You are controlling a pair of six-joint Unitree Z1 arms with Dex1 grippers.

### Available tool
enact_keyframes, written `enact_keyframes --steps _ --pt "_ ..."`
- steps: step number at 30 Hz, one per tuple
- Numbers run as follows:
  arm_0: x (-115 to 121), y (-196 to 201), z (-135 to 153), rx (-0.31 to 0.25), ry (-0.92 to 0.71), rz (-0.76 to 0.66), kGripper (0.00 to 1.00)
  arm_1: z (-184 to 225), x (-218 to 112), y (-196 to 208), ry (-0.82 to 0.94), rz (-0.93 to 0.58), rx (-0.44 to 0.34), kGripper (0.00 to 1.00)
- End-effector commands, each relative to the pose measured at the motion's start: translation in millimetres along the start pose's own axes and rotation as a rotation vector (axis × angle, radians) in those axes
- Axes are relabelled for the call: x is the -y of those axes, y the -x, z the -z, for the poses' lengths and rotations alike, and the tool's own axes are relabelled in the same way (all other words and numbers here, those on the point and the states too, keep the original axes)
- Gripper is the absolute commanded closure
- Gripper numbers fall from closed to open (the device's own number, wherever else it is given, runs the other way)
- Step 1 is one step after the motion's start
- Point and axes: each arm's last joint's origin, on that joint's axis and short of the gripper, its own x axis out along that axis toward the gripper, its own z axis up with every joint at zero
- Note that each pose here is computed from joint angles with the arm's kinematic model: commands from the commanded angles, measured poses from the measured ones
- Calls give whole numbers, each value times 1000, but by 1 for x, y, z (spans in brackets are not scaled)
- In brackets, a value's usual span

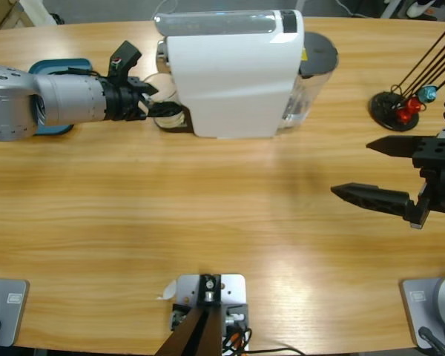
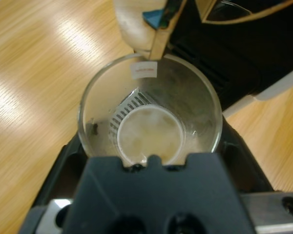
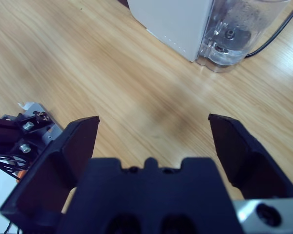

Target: Pour coffee

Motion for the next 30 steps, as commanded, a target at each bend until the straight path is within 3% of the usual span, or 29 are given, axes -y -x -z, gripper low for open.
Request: enact_keyframes --steps 1,5,7,9,15,24,30 --pt "-8 10 13 -20 1 -11 398 5 0 -9 -7 -14 -44 0" --pt "-13 29 20 -17 20 -37 400 5 0 -10 -7 -13 -50 0" --pt "-13 36 18 -3 23 -43 400 5 0 -11 -8 -12 -52 0" --pt "-12 44 17 12 33 -48 465 5 0 -11 -7 -13 -51 0" --pt "-18 84 17 51 121 -121 468 4 0 -11 -7 -12 -51 0" --pt "-49 117 45 18 281 -358 464 6 0 -8 -8 -14 -37 0" --pt "-70 120 50 40 376 -482 464 7 -1 -7 -7 -16 -36 0"
